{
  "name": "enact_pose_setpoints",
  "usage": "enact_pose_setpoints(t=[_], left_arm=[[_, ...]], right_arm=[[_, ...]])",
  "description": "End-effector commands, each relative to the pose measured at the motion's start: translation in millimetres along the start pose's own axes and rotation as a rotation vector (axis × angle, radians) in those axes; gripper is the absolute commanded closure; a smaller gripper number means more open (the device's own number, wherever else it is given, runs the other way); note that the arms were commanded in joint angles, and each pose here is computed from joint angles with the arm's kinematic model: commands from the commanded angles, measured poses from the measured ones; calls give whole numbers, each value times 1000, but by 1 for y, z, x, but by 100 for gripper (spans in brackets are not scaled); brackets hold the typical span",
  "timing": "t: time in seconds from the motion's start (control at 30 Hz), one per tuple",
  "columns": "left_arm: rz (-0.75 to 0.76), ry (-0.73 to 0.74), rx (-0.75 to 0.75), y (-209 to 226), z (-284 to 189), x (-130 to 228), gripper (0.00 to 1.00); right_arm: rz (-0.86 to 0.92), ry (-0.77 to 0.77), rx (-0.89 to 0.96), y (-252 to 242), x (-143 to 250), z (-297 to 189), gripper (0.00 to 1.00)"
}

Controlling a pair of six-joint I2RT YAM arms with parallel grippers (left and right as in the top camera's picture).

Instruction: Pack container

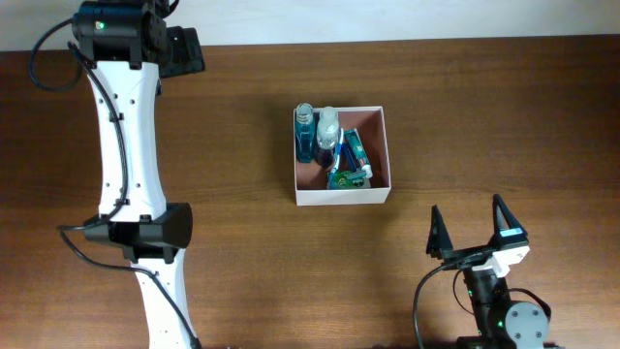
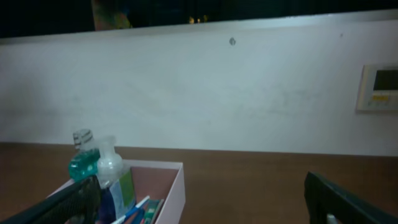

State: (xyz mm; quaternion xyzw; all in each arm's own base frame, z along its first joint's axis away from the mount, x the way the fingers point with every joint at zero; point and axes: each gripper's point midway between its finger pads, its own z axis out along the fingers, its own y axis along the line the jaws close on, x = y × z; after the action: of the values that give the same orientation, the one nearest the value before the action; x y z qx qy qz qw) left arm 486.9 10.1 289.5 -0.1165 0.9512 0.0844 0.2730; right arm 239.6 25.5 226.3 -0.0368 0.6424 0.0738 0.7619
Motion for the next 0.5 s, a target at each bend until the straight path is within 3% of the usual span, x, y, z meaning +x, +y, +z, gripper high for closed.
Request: enact_pose_setpoints(t=[0.0,0.2,0.33,0.47], left_arm=[[-10,-14,3,3,-8,-1,1],[-11,-14,3,3,-8,-1,1],[-11,-14,3,3,-8,-1,1],[-10,-14,3,3,-8,-1,1]], right_arm=[[-8,20,38,-9,14,-1,1],[4,105,58,-14,35,-2,1],[28,240,67,-15,68,-8,1],[26,231,62,-14,66,-8,1]])
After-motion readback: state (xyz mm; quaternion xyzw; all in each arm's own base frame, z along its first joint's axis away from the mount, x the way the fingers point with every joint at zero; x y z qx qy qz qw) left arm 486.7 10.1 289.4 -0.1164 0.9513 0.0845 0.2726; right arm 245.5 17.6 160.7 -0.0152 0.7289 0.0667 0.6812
